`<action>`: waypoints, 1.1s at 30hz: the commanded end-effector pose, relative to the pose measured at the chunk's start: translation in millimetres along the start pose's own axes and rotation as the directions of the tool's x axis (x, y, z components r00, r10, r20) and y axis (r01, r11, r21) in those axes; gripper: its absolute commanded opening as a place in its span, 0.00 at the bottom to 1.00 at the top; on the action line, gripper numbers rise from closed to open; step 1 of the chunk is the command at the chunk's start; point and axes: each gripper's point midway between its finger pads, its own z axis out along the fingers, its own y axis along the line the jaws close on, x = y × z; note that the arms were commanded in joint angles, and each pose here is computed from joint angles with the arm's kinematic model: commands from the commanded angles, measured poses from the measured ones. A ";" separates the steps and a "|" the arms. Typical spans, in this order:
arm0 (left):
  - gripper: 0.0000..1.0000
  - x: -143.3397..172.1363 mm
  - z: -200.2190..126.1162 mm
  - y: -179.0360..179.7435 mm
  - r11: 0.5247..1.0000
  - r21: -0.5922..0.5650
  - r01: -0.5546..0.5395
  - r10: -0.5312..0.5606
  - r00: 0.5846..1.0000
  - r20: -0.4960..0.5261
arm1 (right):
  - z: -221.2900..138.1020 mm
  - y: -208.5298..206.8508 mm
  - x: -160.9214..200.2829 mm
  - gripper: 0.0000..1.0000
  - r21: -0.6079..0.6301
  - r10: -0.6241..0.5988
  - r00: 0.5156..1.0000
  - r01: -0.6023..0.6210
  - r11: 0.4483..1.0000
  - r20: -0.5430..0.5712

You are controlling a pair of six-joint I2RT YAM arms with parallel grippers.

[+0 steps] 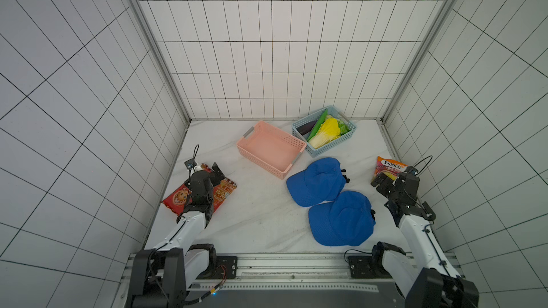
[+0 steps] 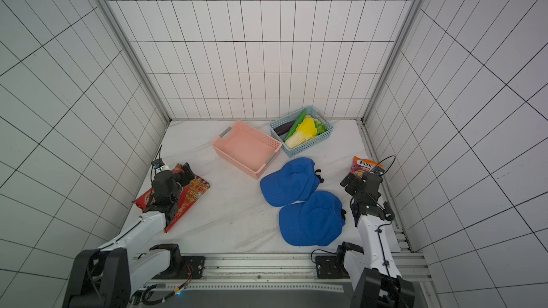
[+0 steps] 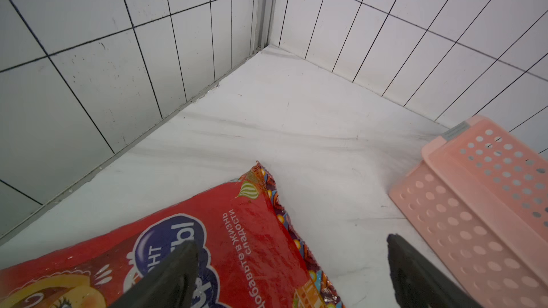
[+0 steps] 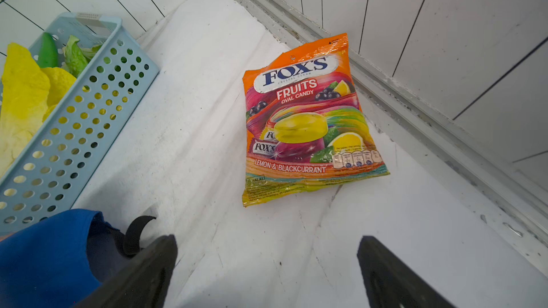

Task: Turn the baseball cap inside out
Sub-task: Reset both arms

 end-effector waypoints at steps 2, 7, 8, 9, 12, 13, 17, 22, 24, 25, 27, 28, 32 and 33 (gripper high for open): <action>0.98 -45.6 0.0 -31.2 0.986 0.112 -0.124 0.087 0.953 0.289 | -3.5 17.2 -24.9 0.99 -0.085 -0.109 0.970 0.130 0.988 0.216; 0.98 -24.8 36.5 -48.4 0.970 0.135 -0.202 0.157 0.945 0.288 | 6.9 37.0 -10.9 0.99 -0.127 -0.212 0.951 0.244 0.961 0.226; 0.98 -24.1 37.5 -47.4 0.973 0.120 -0.195 0.161 0.955 0.249 | 9.8 43.7 -13.1 0.99 -0.135 -0.235 0.941 0.273 0.952 0.244; 0.98 -14.4 44.8 -39.5 0.980 0.076 -0.185 0.173 0.975 0.143 | 13.4 48.8 -12.5 0.99 -0.141 -0.254 0.935 0.295 0.945 0.248; 0.98 -24.1 59.5 -29.3 0.989 -0.039 -0.145 0.149 0.978 0.147 | 32.1 64.4 -19.6 0.99 -0.167 -0.276 0.925 0.325 0.931 0.262; 0.98 -23.6 58.4 -29.4 0.988 -0.051 -0.147 0.154 0.975 0.158 | 39.8 70.4 -23.3 0.99 -0.177 -0.281 0.921 0.334 0.926 0.270; 0.98 -21.8 58.2 -28.3 0.988 -0.057 -0.145 0.151 0.981 0.125 | 70.5 90.4 -16.5 0.99 -0.222 -0.378 0.898 0.425 0.878 0.225; 0.98 -21.7 59.0 -28.6 0.988 -0.053 -0.146 0.152 0.981 0.119 | 86.6 88.7 -6.9 0.99 -0.233 -0.378 0.905 0.417 0.879 0.193; 0.98 -21.3 59.4 -28.9 0.988 -0.051 -0.146 0.151 0.981 0.119 | 88.3 86.7 -8.5 0.99 -0.245 -0.362 0.913 0.401 0.883 0.190; 0.98 -22.0 59.4 -29.3 0.988 -0.051 -0.146 0.151 0.981 0.120 | 88.1 86.5 -7.6 0.99 -0.242 -0.368 0.913 0.402 0.883 0.173; 0.98 -20.9 59.5 -29.3 0.988 -0.051 -0.148 0.153 0.981 0.117 | 89.0 86.6 -8.7 0.99 -0.241 -0.361 0.912 0.402 0.884 0.196; 0.99 -21.0 60.4 -29.0 0.988 -0.052 -0.147 0.152 0.982 0.115 | 89.0 85.7 -6.7 0.99 -0.240 -0.369 0.914 0.401 0.884 0.171; 0.98 -19.9 63.2 -28.3 0.989 -0.042 -0.144 0.147 0.984 0.100 | 88.9 86.6 -7.2 0.99 -0.243 -0.368 0.913 0.403 0.882 0.178; 0.98 -20.3 63.3 -28.5 0.989 -0.041 -0.143 0.147 0.984 0.101 | 89.1 86.4 -7.3 0.99 -0.242 -0.367 0.912 0.403 0.882 0.182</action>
